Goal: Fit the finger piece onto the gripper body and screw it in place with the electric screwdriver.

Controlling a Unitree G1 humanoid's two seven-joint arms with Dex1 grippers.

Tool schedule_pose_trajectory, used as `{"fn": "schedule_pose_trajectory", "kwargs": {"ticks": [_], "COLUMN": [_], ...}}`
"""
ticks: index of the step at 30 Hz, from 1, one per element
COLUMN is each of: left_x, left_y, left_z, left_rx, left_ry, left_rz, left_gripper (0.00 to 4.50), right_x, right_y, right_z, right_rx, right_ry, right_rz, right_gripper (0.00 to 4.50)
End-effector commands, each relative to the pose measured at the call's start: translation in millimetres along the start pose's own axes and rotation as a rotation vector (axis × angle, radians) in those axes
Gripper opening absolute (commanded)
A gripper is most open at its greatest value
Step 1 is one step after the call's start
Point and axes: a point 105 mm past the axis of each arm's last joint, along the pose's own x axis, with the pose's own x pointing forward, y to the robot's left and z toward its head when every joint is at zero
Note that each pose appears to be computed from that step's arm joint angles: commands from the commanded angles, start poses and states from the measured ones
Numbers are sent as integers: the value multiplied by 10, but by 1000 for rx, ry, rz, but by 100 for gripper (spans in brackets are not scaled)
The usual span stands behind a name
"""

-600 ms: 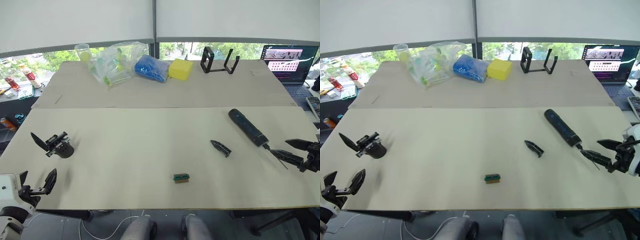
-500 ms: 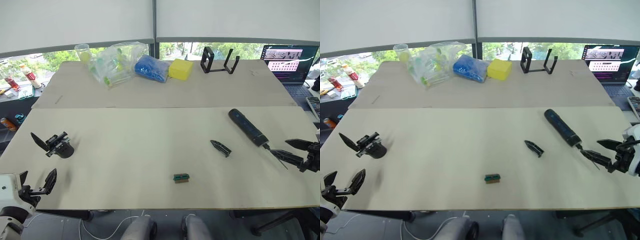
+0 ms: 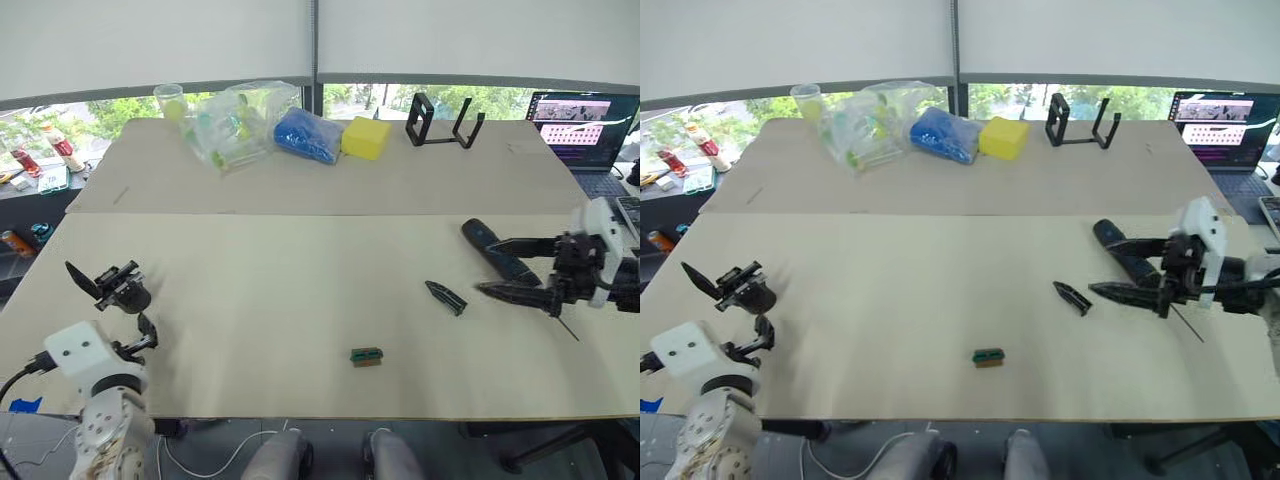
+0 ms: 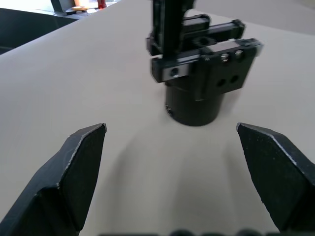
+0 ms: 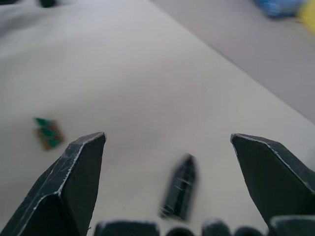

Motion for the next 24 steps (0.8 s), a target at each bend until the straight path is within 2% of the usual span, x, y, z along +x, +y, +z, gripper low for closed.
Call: {"fn": "schedule_pose_trajectory", "kwargs": {"ticks": [1,4,10,24], "left_x": [65,143,287,494], "left_y": [-82,-204,-226,-262], "left_z": [100,119,110,-1], "left_rx": [8,8,-6,-41], "left_ry": [-50,-63,-67,-86], "left_rz": [62,53,103,137], "left_gripper": [450,450,450,450], "right_x": [216,384,582,666], "right_y": [262,421,694,716], "right_z": [234,306,399,492], "right_rx": [-41,-32,-28,-28], "right_ry": [-69,-108,-161,-192], "right_rz": [144,211,294,277], "right_gripper": [448,448,448,448]}}
